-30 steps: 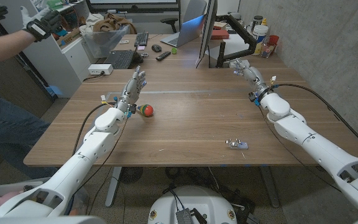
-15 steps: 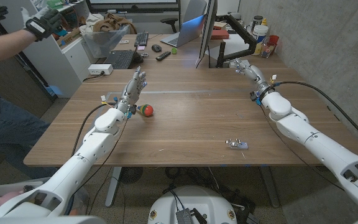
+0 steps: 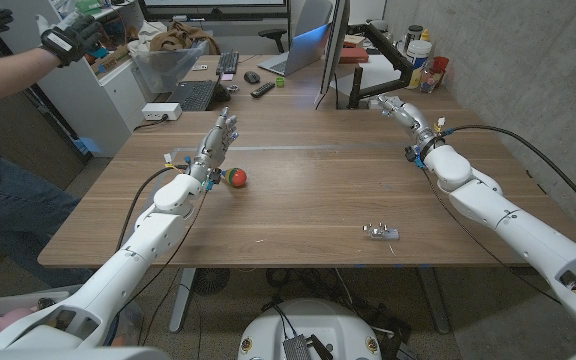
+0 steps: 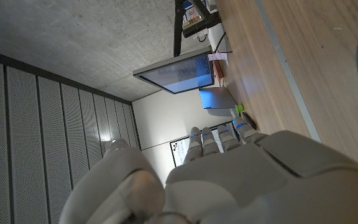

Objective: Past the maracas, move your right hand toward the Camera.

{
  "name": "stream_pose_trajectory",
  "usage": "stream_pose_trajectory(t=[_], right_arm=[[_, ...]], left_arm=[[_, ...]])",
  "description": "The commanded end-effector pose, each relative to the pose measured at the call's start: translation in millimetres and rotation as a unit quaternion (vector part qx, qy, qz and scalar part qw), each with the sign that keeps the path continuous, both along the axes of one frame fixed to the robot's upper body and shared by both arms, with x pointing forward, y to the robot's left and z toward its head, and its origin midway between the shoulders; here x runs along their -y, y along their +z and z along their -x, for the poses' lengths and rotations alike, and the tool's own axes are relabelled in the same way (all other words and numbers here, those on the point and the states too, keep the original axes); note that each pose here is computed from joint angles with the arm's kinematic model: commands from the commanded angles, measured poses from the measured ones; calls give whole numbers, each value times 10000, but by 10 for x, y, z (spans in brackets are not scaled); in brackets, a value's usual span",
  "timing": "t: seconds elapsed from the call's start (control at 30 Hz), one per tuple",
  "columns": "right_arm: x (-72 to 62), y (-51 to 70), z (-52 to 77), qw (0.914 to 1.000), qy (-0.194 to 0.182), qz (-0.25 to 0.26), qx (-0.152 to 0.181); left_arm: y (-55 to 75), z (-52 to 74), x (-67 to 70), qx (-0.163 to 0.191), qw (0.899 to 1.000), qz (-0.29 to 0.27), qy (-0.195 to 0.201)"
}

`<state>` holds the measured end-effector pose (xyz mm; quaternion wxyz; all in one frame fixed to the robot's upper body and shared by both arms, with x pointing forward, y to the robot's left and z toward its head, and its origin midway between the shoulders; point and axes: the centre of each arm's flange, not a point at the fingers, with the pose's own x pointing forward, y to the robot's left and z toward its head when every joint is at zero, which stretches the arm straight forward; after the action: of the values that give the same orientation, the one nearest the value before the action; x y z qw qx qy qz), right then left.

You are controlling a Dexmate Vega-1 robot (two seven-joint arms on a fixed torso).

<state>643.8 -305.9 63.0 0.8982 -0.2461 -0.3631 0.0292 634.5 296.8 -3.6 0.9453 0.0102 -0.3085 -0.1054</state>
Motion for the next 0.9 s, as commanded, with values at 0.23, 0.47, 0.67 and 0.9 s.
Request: stream_pose_trajectory(t=[0.23,0.47,0.67,0.9], right_arm=[[68,16,42,9984,-392,395,95],[74,31,48,9975,-489,504,120],[82,36,36,9962,-613,598,136],[90,30,15,9939,-792,748,161]], left_arm=[[21,47,27,57,10000,-47,-14],[29,71,18,83,10000,-46,-3],[27,76,9,73,10000,-43,4],[32,68,1,29,10000,-85,43]])
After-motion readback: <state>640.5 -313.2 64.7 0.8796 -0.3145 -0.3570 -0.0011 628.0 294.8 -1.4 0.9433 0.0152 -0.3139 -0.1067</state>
